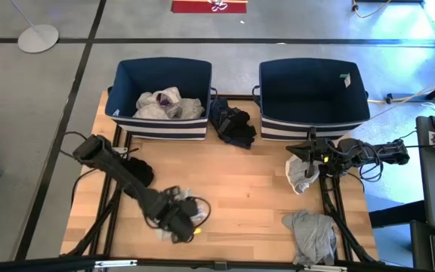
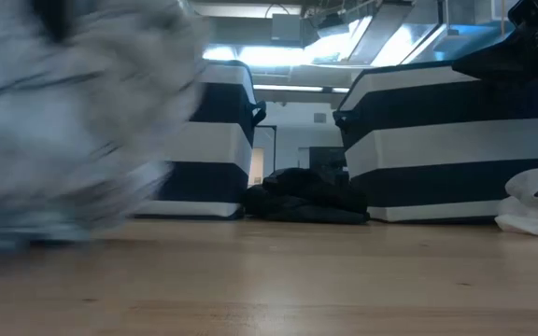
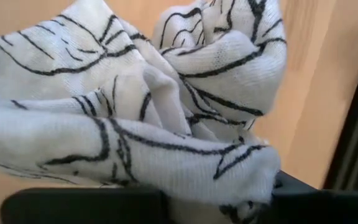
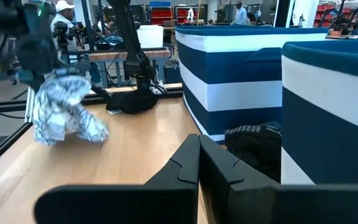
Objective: Sort clothes
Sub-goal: Put the white shirt into the left blue bin, then put the gray shorts into the left blue bin
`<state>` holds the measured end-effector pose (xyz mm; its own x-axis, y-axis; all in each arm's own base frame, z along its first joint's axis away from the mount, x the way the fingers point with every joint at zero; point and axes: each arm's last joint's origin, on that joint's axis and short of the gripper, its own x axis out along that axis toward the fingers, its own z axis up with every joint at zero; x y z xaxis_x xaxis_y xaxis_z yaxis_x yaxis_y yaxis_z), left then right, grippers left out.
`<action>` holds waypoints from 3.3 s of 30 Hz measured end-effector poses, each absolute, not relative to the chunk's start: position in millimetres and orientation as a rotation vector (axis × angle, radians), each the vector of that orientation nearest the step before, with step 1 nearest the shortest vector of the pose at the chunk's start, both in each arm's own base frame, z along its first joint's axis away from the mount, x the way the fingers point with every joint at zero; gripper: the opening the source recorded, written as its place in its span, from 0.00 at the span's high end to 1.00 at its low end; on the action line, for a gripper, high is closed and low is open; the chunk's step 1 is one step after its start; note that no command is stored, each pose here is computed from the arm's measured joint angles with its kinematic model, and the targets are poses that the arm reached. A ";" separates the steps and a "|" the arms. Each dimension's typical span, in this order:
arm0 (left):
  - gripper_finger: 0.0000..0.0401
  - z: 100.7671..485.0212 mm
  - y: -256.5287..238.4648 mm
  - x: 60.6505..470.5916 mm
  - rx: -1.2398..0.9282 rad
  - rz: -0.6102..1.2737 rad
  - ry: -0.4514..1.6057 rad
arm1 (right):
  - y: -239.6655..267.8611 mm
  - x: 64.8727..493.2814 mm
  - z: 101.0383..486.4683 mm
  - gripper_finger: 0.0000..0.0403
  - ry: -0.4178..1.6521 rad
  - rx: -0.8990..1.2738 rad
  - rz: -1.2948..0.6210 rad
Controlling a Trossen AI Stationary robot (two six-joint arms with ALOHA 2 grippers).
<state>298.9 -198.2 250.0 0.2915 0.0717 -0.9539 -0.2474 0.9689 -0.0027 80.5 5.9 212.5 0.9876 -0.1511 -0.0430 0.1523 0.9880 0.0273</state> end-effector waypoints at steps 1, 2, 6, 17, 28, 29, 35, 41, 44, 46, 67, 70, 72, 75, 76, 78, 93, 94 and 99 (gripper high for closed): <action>0.81 257.8 -191.0 303.5 -0.141 0.205 1.236 | 5.9 80.5 212.5 0.98 0.041 0.031 -0.152; 0.81 266.5 -183.7 306.7 -0.123 0.195 1.211 | 5.9 80.6 212.5 0.98 0.041 0.030 -0.152; 0.81 300.5 -153.2 314.0 -0.037 0.168 1.103 | 5.9 80.6 212.5 0.98 0.041 0.031 -0.152; 0.81 387.0 -62.5 281.6 0.115 0.277 0.809 | 5.9 80.5 212.8 0.98 0.038 0.032 -0.152; 0.81 454.6 1.1 226.2 0.241 0.437 0.496 | 5.9 80.6 212.9 0.98 0.037 0.032 -0.152; 0.81 460.1 6.4 221.0 0.255 0.462 0.466 | 5.9 80.5 212.8 0.98 0.037 0.034 -0.152; 0.81 489.1 35.5 191.3 0.322 0.618 0.304 | 5.9 80.5 212.8 0.98 0.037 0.038 -0.152; 0.81 495.3 66.8 170.7 0.341 0.801 0.310 | 5.9 80.5 212.8 0.98 0.037 0.038 -0.155; 0.81 482.9 84.9 168.5 0.310 0.889 0.374 | 5.7 80.5 212.8 0.98 0.037 0.037 -0.162; 0.81 471.0 97.0 168.5 0.281 0.939 0.421 | 5.7 80.5 212.8 0.98 0.038 0.036 -0.162; 0.65 346.2 164.7 177.9 -0.008 1.029 0.812 | 5.6 80.5 212.6 0.98 0.039 0.035 -0.164; 0.62 346.8 164.3 177.7 -0.020 1.034 0.801 | 5.6 80.5 212.6 0.98 0.039 0.035 -0.164; 0.59 347.2 164.1 177.5 -0.027 1.038 0.795 | 5.6 80.5 212.6 0.98 0.039 0.035 -0.164; 0.55 349.4 163.9 177.2 -0.029 1.040 0.791 | 5.6 80.5 212.6 0.98 0.039 0.034 -0.164; 0.54 350.7 163.8 177.1 -0.032 1.041 0.787 | 5.6 80.5 212.7 0.98 0.039 0.035 -0.164; 0.50 354.1 163.3 176.9 -0.051 1.039 0.771 | 5.6 80.5 212.7 0.98 0.039 0.035 -0.164; 0.40 391.3 135.9 193.4 -0.025 0.670 0.570 | 5.6 80.5 220.1 0.98 -0.037 0.066 -0.162; 0.40 392.3 132.7 196.2 -0.017 0.651 0.559 | 5.6 80.5 220.8 0.98 -0.044 0.068 -0.161; 0.40 393.9 118.6 206.1 0.023 0.578 0.542 | 5.6 80.2 225.3 0.98 -0.090 0.078 -0.160</action>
<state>206.1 118.6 393.9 0.7021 0.5251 -0.4809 -0.5133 0.8413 0.1694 80.2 5.6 225.3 0.9833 -0.1621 0.0829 0.1551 0.9842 0.0851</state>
